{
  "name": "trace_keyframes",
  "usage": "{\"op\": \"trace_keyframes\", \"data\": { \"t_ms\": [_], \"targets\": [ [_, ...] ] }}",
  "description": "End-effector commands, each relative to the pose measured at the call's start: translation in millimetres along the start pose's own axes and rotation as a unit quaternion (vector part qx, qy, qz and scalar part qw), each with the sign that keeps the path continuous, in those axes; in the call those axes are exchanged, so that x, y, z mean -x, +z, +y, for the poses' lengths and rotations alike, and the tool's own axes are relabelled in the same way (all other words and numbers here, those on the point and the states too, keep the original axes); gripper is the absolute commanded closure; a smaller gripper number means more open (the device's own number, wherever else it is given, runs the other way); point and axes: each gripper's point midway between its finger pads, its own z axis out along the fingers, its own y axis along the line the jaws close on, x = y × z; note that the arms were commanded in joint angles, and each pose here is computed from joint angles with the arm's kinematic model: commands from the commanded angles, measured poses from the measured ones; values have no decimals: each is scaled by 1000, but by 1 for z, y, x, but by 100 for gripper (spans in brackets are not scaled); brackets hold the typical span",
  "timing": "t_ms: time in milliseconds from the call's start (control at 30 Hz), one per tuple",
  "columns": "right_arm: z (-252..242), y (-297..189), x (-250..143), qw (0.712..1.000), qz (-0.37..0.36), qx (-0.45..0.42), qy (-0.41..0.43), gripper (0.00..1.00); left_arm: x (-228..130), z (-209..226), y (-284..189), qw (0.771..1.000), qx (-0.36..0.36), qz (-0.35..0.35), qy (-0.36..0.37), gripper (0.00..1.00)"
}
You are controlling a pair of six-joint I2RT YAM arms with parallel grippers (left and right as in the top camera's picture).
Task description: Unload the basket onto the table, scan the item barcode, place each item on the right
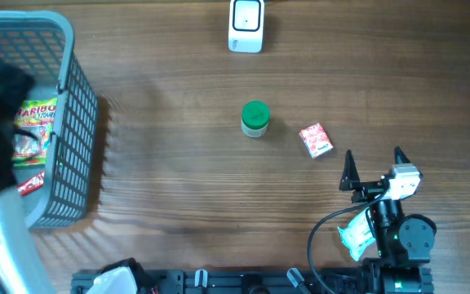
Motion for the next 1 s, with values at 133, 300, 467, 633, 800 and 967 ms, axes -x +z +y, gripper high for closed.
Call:
{"op": "trace_keyframes", "data": {
  "t_ms": [133, 300, 467, 633, 800, 967],
  "targets": [
    [-2, 0, 2, 1000, -4, -5, 6, 0, -52, 41, 144, 969, 132, 169, 122, 0],
    [-2, 0, 2, 1000, -4, -5, 6, 0, -124, 53, 225, 911, 125, 308, 244, 0],
    [-2, 0, 2, 1000, -4, -5, 6, 0, -180, 76, 271, 855, 124, 394, 314, 0],
    [-2, 0, 2, 1000, -4, -5, 6, 0, -207, 88, 295, 834, 124, 423, 333, 0],
    [-2, 0, 2, 1000, -4, -5, 6, 0, -230, 94, 300, 823, 115, 457, 318, 96],
    [-2, 0, 2, 1000, -4, -5, 6, 0, -201, 73, 282, 849, 106, 429, 290, 96]
  ]
}}
